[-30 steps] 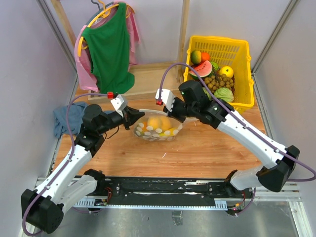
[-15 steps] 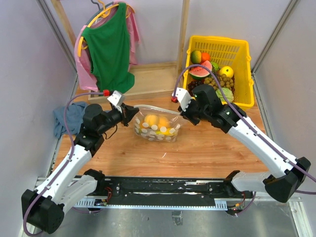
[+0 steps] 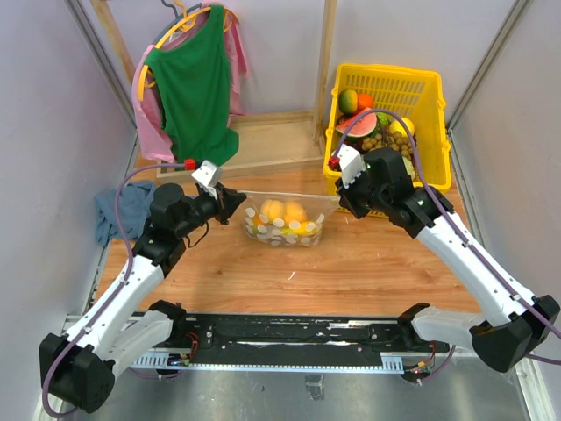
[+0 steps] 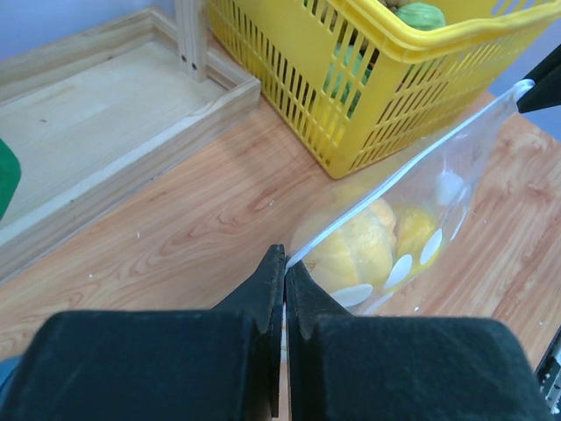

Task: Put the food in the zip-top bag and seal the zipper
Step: Zip the zipper food storage bag at the center of the board, then place the zipper food storage bag at the center of the board.

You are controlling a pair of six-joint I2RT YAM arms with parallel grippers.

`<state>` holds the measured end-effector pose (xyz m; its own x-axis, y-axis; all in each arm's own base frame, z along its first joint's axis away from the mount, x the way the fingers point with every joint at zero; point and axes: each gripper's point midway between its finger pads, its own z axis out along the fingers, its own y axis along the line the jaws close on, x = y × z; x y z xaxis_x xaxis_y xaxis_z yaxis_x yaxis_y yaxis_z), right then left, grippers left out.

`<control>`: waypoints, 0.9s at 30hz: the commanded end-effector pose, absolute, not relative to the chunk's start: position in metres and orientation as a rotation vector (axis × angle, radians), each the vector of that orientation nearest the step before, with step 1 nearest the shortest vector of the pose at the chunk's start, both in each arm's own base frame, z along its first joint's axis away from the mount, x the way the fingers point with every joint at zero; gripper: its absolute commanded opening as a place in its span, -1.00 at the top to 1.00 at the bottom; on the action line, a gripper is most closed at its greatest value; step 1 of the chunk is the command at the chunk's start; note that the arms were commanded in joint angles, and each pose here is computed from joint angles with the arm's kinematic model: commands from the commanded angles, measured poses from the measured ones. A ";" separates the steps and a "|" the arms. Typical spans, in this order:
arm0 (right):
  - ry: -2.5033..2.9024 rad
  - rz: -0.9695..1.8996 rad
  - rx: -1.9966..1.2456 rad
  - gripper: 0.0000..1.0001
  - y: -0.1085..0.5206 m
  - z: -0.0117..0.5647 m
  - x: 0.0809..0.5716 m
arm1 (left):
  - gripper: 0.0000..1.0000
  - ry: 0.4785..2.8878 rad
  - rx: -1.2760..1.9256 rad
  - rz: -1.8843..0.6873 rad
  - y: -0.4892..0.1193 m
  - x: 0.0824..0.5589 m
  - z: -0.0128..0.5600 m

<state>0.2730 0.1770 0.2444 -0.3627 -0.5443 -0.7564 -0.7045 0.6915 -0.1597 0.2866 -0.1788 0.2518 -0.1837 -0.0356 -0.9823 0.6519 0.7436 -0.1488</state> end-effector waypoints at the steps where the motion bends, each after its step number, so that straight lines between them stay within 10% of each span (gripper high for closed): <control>1: 2.068 0.237 -0.879 0.99 0.166 0.245 0.279 | 0.99 1.623 0.430 -0.577 -0.162 0.302 0.263; 14: 1.750 0.421 -0.824 0.99 0.222 0.318 0.324 | 0.99 1.470 0.375 -0.523 -0.160 0.331 0.322; 27: 1.931 0.787 -0.942 0.99 0.228 0.191 0.230 | 0.86 1.744 0.070 -0.852 -0.162 0.266 0.196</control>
<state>0.2550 0.2173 0.1861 -0.3493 -0.4005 -0.8471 -0.8076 0.5872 0.0554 0.2873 -0.1583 0.2029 -0.2873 -0.2366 -0.9282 0.4856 0.7993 -0.3541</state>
